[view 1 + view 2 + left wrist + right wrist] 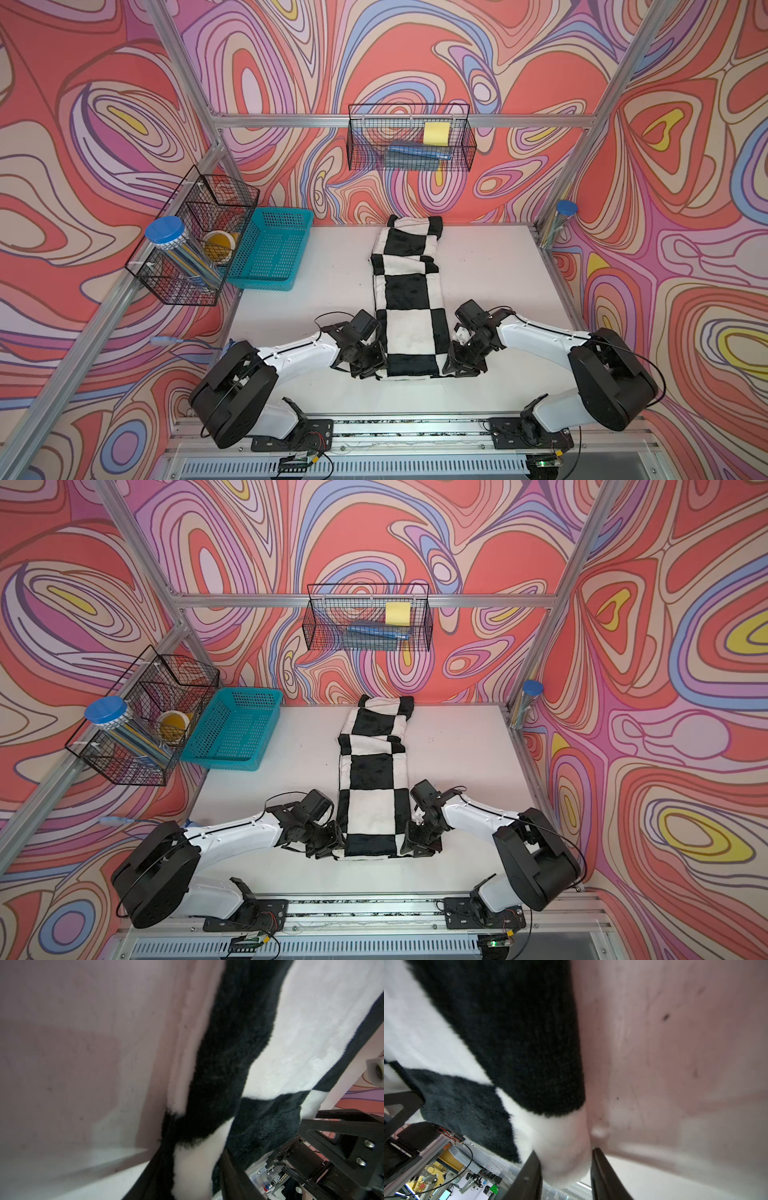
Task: Roll up the pillowcase
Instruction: Roll the pillowcase at the center of the board.
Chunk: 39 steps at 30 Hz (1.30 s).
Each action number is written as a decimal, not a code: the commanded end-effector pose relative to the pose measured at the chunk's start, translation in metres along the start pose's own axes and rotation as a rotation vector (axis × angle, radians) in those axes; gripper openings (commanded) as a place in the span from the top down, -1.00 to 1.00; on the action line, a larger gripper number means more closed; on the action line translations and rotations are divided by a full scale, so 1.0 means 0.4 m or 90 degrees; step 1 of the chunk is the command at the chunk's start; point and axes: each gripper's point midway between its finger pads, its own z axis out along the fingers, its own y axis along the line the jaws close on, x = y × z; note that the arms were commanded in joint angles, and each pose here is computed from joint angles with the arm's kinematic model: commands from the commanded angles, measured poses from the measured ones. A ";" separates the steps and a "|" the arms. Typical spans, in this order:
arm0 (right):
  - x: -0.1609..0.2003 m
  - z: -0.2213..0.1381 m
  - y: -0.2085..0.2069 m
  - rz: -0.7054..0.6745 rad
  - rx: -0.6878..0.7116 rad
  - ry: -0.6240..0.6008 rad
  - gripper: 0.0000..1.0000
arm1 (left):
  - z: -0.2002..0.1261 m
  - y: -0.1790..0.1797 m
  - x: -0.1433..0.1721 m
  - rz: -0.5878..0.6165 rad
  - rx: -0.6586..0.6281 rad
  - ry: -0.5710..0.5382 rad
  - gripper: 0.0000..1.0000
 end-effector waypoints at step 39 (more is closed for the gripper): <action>-0.073 -0.087 0.143 -0.032 -0.068 -0.034 1.00 | -0.104 -0.028 -0.100 -0.052 -0.016 -0.039 0.80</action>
